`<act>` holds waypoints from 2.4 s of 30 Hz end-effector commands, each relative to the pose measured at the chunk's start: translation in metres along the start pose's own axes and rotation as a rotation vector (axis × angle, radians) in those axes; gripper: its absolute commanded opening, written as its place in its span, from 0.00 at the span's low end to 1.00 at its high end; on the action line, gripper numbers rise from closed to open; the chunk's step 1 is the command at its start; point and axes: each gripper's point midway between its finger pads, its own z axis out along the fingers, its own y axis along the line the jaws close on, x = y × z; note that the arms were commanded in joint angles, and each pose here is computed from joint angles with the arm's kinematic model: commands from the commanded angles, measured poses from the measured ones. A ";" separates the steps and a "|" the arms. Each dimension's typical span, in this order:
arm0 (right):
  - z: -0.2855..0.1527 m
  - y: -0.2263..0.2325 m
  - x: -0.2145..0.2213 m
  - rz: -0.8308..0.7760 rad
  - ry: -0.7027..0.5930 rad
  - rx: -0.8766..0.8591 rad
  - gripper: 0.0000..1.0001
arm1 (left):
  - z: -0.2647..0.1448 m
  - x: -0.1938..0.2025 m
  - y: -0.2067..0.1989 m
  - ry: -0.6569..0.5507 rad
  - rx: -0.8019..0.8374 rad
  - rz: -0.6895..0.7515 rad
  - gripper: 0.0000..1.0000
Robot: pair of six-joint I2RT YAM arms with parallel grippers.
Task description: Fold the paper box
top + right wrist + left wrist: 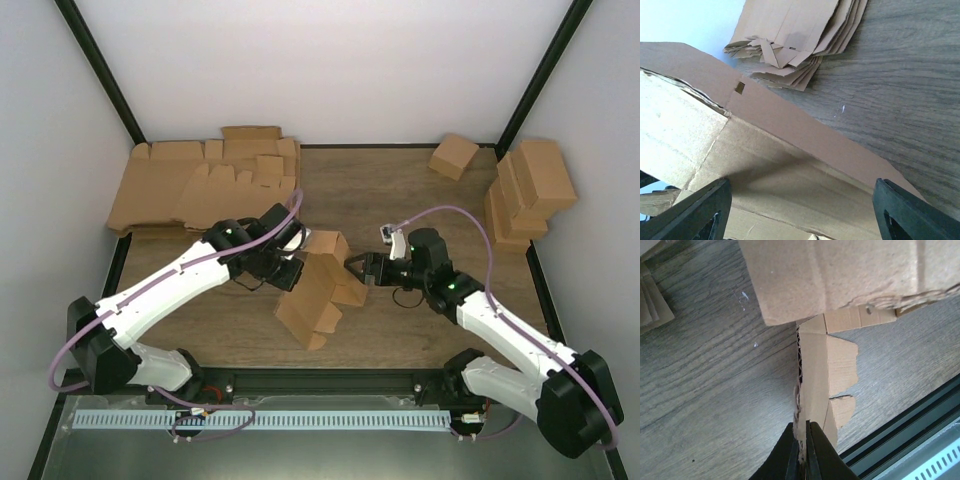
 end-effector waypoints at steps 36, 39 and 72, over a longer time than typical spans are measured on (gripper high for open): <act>-0.006 -0.019 0.001 -0.020 -0.029 0.096 0.67 | -0.033 -0.037 -0.036 -0.172 0.096 0.047 0.46; -0.005 -0.016 0.000 -0.027 -0.025 0.083 0.67 | -0.049 -0.047 -0.028 -0.234 0.177 -0.009 0.52; 0.003 -0.005 -0.012 -0.049 -0.010 0.051 0.66 | 0.027 -0.075 -0.004 -0.232 0.672 -0.229 0.33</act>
